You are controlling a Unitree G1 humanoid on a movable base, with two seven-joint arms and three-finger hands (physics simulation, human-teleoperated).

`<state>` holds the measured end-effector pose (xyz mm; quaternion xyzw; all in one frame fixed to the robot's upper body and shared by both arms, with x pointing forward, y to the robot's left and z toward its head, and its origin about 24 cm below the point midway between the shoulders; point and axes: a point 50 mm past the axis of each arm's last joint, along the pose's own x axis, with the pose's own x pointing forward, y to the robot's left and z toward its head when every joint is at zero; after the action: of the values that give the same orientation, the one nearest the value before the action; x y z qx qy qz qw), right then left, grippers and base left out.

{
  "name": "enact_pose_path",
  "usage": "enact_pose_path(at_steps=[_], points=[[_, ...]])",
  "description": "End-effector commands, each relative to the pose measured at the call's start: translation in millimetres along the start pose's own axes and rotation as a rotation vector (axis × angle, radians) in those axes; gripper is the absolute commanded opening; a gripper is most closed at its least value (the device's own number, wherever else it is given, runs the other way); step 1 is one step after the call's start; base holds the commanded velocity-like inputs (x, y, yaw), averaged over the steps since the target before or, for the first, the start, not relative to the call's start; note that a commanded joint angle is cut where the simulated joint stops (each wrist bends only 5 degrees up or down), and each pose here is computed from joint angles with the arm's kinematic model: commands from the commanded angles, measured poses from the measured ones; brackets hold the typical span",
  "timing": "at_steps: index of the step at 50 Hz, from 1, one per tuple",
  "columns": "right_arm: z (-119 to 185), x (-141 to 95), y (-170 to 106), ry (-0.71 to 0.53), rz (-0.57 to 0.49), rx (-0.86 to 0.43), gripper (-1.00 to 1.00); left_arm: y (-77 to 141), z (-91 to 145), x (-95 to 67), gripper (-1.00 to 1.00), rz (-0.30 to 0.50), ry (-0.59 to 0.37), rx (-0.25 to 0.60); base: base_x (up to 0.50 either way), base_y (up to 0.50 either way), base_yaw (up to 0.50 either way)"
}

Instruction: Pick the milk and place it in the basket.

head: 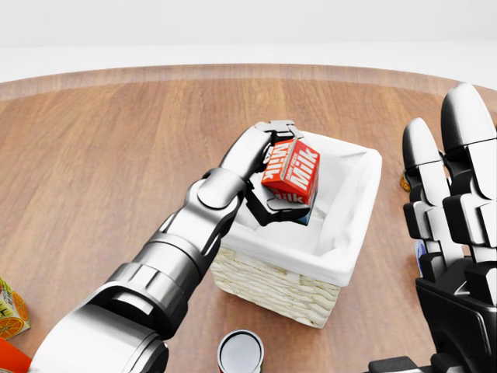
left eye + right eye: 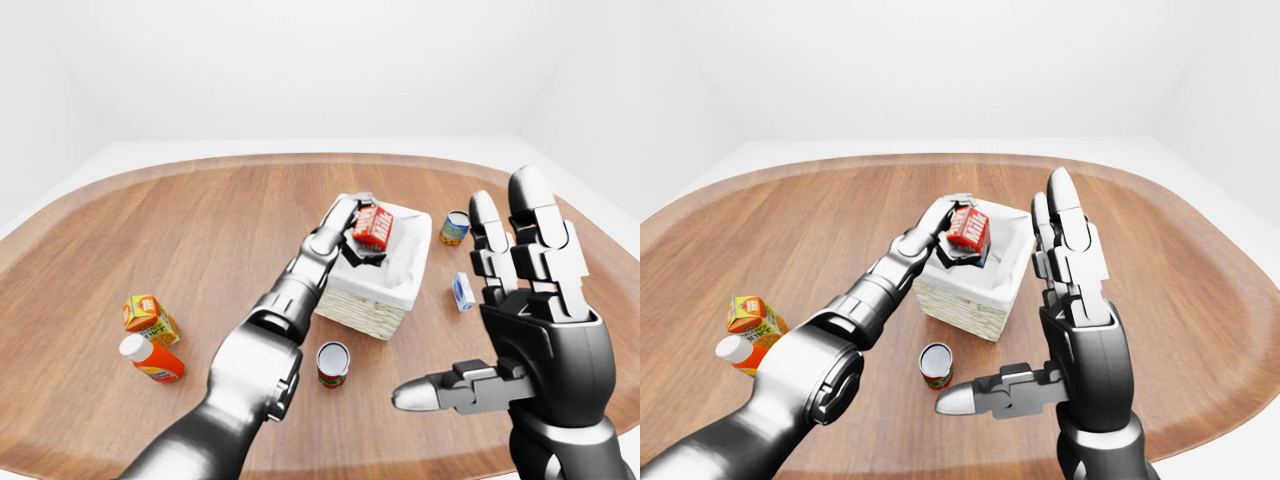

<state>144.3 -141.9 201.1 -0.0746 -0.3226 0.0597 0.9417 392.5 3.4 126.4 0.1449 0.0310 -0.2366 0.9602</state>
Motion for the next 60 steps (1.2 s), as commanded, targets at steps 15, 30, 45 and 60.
enact_pose_path(at_steps=[15,30,45,60], points=[[0,-1,1,0.005,0.005,0.002,1.0,1,8,1.0,-1.0,0.021,-0.034,-0.077,0.0,0.0,0.0],[0,-1,1,0.006,0.004,0.001,1.0,-2,3,0.5,-1.0,0.027,-0.014,-0.071,0.0,0.0,0.0],[-1,-1,1,0.008,0.004,0.001,1.0,-3,-3,-0.2,1.0,0.039,0.003,-0.067,0.0,0.0,0.0],[-1,-1,1,0.008,0.004,0.001,1.0,-1,1,0.0,1.0,0.041,-0.014,-0.092,0.0,0.0,0.0]])
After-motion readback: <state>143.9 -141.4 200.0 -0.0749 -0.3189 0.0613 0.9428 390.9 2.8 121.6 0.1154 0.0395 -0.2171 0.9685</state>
